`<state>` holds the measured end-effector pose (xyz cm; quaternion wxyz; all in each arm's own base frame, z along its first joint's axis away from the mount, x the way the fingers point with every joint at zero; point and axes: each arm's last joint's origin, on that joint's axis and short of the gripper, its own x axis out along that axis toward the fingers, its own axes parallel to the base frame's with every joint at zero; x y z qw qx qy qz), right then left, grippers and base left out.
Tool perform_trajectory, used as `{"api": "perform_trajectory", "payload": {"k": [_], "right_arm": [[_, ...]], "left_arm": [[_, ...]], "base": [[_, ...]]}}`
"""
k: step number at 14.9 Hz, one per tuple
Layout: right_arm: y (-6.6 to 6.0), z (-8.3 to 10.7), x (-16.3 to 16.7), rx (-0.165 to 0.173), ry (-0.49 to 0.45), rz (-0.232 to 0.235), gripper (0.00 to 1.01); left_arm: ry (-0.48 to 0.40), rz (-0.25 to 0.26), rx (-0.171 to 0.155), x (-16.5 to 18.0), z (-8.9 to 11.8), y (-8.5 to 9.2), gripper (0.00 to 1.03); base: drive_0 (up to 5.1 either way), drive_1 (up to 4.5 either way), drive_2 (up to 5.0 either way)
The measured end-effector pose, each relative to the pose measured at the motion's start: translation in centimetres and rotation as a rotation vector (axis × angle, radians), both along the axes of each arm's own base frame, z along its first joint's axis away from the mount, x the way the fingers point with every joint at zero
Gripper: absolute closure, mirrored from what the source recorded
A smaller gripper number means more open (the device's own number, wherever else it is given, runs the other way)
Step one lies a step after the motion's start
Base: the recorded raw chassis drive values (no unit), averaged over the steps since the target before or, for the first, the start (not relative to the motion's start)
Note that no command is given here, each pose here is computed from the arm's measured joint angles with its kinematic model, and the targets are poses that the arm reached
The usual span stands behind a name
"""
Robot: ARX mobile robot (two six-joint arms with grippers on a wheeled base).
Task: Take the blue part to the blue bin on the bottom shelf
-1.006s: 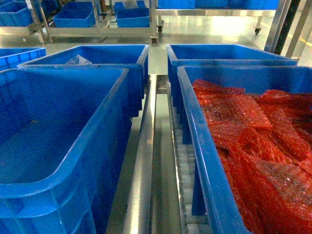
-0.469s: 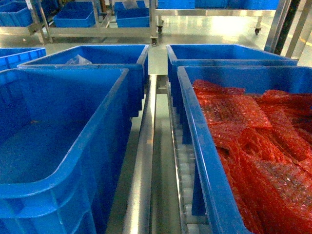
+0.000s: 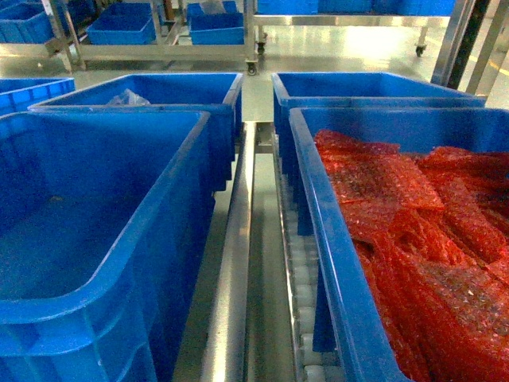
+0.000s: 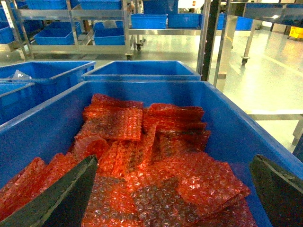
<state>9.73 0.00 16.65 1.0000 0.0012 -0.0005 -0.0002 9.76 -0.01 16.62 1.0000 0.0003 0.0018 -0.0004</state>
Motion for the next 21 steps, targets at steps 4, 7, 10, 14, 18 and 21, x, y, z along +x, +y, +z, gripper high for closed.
{"api": "perform_trajectory", "payload": {"k": [4,7,10,14,18,21], "right_arm": [[0.00,0.00,0.00,0.000,0.000,0.000,0.03],[0.00,0.00,0.00,0.000,0.000,0.000,0.03],[0.00,0.00,0.00,0.000,0.000,0.000,0.03],[0.00,0.00,0.00,0.000,0.000,0.000,0.03],[0.00,0.00,0.00,0.000,0.000,0.000,0.03],[0.00,0.00,0.00,0.000,0.000,0.000,0.03]], "left_arm": [[0.000,0.000,0.000,0.00,0.00,0.00,0.05],[0.000,0.000,0.000,0.00,0.00,0.00,0.05],[0.000,0.000,0.000,0.00,0.00,0.00,0.05],[0.000,0.000,0.000,0.00,0.00,0.00,0.05],[0.000,0.000,0.000,0.00,0.00,0.00,0.05],[0.000,0.000,0.000,0.00,0.00,0.00,0.05]], "base": [[0.0,0.00,0.0],[0.0,0.00,0.0],[0.0,0.00,0.0],[0.0,0.00,0.0],[0.0,0.00,0.0],[0.0,0.00,0.0]]}}
